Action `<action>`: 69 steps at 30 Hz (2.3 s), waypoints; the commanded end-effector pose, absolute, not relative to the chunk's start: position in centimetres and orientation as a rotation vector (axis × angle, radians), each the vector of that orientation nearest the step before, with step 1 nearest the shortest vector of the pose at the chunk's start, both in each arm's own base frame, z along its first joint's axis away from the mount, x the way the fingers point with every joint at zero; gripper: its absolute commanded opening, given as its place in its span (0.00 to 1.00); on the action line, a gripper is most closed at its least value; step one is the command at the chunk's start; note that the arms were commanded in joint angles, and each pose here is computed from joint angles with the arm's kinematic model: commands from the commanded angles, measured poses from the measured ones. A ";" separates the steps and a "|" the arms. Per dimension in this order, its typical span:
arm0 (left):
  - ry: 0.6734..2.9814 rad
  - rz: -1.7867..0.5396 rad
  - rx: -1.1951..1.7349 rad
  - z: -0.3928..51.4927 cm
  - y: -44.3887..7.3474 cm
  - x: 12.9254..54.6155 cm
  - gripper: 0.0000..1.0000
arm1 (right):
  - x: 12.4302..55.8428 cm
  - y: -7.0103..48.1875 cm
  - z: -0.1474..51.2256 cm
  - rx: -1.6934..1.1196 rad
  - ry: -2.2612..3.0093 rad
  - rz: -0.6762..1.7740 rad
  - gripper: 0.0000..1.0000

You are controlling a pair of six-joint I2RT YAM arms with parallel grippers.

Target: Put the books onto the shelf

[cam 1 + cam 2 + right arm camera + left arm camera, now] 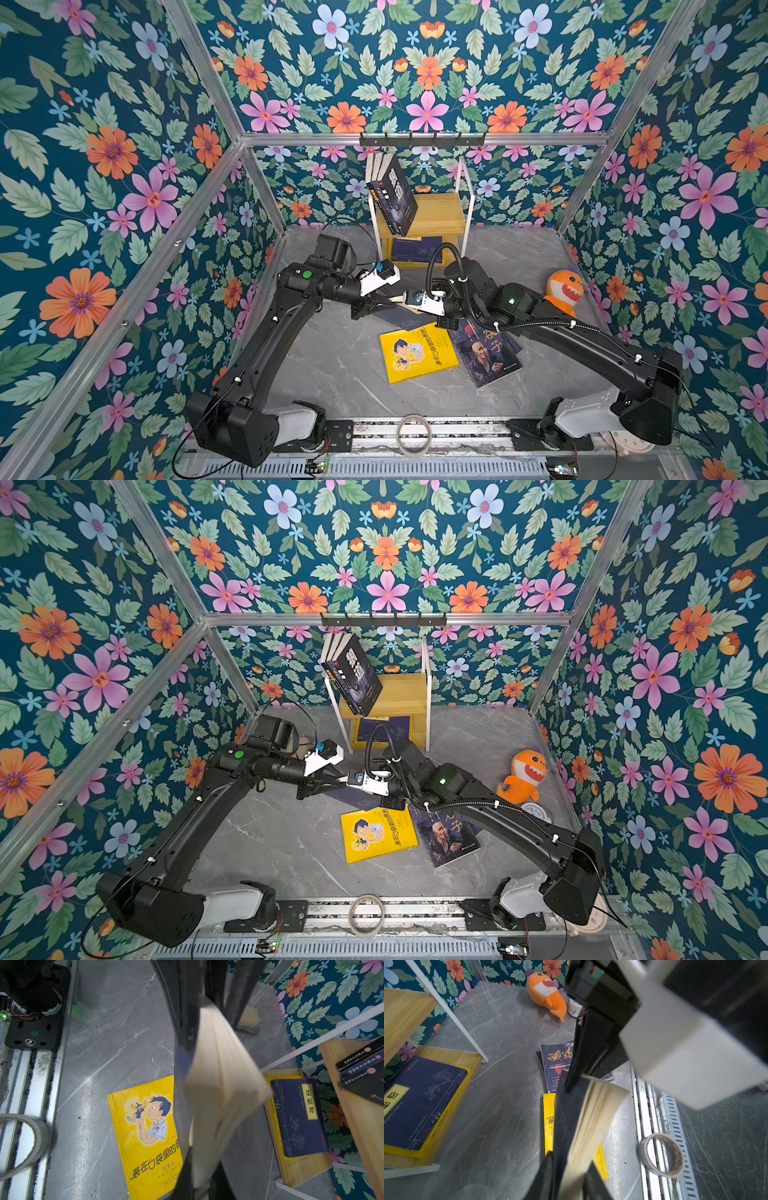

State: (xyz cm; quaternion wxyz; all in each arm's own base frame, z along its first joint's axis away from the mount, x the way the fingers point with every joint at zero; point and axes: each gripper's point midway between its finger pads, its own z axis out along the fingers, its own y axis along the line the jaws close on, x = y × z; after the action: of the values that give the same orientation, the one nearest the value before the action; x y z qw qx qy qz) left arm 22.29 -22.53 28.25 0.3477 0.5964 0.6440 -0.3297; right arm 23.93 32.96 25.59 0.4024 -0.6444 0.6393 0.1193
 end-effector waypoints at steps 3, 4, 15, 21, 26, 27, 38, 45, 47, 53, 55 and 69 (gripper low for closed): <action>1.686 -0.881 1.484 28.4 -22.8 22.7 0.00 | 23.9 33.4 27.1 -1.574 1.560 0.318 0.00; 1.699 -0.882 1.464 28.3 -22.7 22.9 0.00 | 24.0 33.1 27.1 -1.558 1.569 0.308 0.01; 1.831 -1.078 0.990 28.8 -21.3 26.0 0.00 | 25.5 29.8 28.1 -1.275 1.523 0.167 0.51; 1.902 -1.297 0.518 29.0 -19.8 28.8 0.00 | 25.3 30.8 28.8 -1.210 1.435 0.075 0.59; 1.942 -1.412 0.137 28.9 -18.4 31.1 0.00 | 25.8 32.4 27.9 -1.186 1.407 0.004 0.63; 1.958 -1.418 0.065 28.5 -18.0 31.5 0.00 | 25.8 32.7 27.6 -1.189 1.401 -0.001 0.63; 1.974 -1.548 -0.247 26.7 -17.2 31.8 0.00 | 28.4 36.3 24.7 -1.245 1.367 -0.152 0.64; 1.976 -1.579 -0.299 26.5 -17.3 31.8 0.00 | 30.4 37.8 23.7 -1.228 1.328 -0.251 0.63; 1.975 -1.575 -0.306 26.5 -17.3 31.9 0.00 | 31.1 38.2 23.5 -1.226 1.325 -0.289 0.59; 1.960 -1.557 -0.293 26.5 -17.0 31.9 0.00 | 32.2 38.4 22.9 -1.250 1.329 -0.325 0.00; 1.956 -1.525 -0.297 26.4 -16.6 32.2 0.15 | 32.1 38.0 22.3 -1.278 1.339 -0.346 0.00; 1.970 -1.119 -0.087 24.6 -13.4 33.5 0.76 | 32.4 30.3 21.1 -1.335 1.532 -0.399 0.00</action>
State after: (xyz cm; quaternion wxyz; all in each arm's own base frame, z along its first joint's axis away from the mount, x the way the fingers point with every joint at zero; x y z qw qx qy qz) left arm 33.21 -14.00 24.87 0.3883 -0.0774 0.7760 -0.4909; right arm 32.45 31.67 21.87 0.5356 -0.5520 0.6190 -0.1589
